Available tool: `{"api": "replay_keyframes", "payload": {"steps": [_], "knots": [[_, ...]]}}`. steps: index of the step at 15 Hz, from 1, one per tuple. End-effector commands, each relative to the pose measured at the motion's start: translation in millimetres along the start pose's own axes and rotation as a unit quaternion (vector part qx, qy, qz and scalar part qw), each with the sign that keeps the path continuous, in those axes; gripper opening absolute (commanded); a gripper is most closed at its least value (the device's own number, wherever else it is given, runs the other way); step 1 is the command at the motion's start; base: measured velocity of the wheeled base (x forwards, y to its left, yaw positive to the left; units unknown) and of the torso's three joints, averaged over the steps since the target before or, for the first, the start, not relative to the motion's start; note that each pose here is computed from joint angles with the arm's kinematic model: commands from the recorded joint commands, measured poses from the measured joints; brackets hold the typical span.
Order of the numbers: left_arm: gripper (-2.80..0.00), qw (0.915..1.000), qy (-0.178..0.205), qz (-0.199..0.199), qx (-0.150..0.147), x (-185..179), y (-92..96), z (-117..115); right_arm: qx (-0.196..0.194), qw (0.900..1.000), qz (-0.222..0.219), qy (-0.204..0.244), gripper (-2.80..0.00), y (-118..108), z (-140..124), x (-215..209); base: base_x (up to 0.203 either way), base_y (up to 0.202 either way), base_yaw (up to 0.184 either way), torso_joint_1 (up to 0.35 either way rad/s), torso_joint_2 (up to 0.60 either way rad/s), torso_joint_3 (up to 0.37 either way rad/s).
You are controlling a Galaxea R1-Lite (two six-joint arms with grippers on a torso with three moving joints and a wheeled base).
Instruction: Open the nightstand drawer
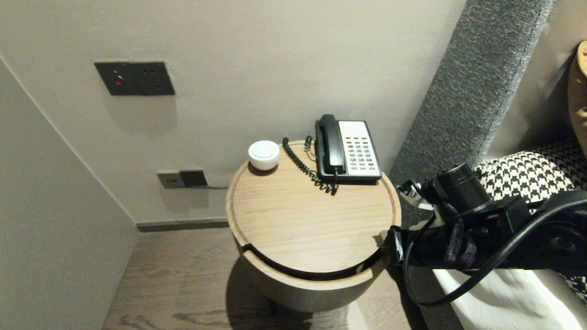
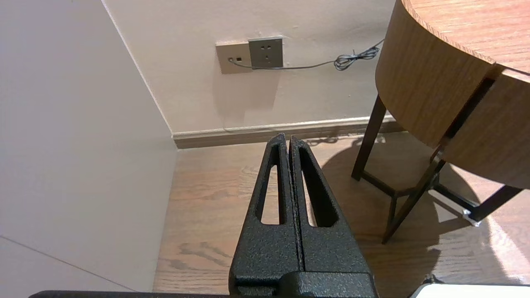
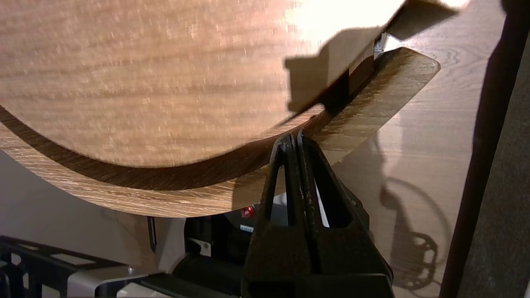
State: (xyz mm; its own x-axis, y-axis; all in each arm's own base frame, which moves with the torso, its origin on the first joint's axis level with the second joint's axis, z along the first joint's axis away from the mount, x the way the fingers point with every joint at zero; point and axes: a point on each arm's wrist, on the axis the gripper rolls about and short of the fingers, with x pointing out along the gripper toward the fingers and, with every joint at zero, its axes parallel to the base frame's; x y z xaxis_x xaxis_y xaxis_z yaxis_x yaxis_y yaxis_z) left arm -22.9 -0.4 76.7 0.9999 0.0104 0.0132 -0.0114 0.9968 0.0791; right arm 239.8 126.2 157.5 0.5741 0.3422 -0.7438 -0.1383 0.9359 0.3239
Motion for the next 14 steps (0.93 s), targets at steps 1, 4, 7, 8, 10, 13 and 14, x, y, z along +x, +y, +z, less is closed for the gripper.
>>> {"api": "replay_keyframes", "payload": {"steps": [1, 4, 7, 8, 10, 13, 14], "knots": [[-2.8, 1.0, -0.002, 0.0, 0.0, 0, 0.0, 0, 0.001, 1.0, -0.001, 0.002, -2.8, -2, -4, -4, 0.0, 0.0, 0.0, 0.0, 0.0, 0.0], [-2.8, 1.0, 0.0, 0.0, 0.0, 0, 0.0, 0, 0.001, 1.0, -0.002, 0.005, -2.8, -4, -10, -8, 0.0, 0.0, 0.0, 0.0, 0.0, 0.0], [-2.8, 1.0, 0.0, 0.001, 0.0, 0, 0.0, 0, -0.002, 1.0, -0.002, 0.01, -2.8, -7, -20, -14, 0.0, 0.0, 0.0, 0.0, 0.0, 0.0], [-2.8, 1.0, 0.0, 0.001, 0.0, 0, 0.0, 0, -0.001, 1.0, -0.003, 0.013, -2.8, -8, -24, -16, 0.0, 0.0, 0.0, 0.0, 0.0, 0.0], [-2.8, 1.0, 0.0, 0.0, 0.0, 0, 0.0, 0, -0.002, 1.0, -0.005, 0.019, -2.8, -11, -29, -17, 0.0, 0.0, 0.0, 0.0, 0.0, 0.0], [-2.8, 1.0, -0.001, 0.0, 0.0, 0, 0.0, 0, -0.004, 1.0, -0.003, 0.031, -2.8, -12, -41, -19, 0.0, 0.0, 0.0, 0.0, 0.0, 0.0], [-2.8, 1.0, -0.001, 0.001, 0.0, 0, 0.0, 0, -0.004, 1.0, 0.001, 0.03, -2.8, -10, -43, -20, 0.0, 0.0, 0.0, 0.0, 0.0, 0.0]]}}
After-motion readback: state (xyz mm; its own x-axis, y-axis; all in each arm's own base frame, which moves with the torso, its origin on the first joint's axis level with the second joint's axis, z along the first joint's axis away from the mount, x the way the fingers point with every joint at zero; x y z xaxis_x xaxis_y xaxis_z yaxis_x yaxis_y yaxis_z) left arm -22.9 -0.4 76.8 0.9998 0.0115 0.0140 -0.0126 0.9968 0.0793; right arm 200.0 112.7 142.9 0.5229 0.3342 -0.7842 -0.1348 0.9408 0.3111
